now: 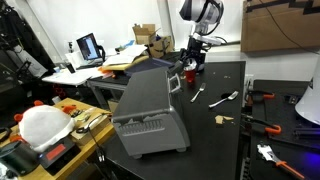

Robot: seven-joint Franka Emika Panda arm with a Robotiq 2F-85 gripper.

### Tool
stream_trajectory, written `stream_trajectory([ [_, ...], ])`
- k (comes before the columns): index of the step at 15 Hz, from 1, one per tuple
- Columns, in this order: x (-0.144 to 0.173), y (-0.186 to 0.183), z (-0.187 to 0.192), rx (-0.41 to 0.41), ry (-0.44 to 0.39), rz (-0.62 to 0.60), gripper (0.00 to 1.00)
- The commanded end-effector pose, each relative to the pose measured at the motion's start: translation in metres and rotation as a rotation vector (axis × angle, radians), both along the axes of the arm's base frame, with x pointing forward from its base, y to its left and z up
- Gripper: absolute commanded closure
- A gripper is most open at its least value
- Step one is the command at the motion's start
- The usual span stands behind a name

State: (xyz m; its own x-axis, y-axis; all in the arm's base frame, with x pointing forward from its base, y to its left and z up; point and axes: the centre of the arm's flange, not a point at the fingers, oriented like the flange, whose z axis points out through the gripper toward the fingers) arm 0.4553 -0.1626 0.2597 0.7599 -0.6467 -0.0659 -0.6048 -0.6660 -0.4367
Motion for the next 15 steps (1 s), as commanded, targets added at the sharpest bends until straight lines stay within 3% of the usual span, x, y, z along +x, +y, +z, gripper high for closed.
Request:
stream_trajectory([
  [1, 0.011, -0.004, -0.002, 0.032, -0.009, -0.153, 0.0],
  [7, 0.01, 0.001, -0.004, 0.077, -0.004, -0.285, 0.0],
  [15, 0.006, 0.002, -0.024, 0.176, 0.042, -0.367, 0.0],
])
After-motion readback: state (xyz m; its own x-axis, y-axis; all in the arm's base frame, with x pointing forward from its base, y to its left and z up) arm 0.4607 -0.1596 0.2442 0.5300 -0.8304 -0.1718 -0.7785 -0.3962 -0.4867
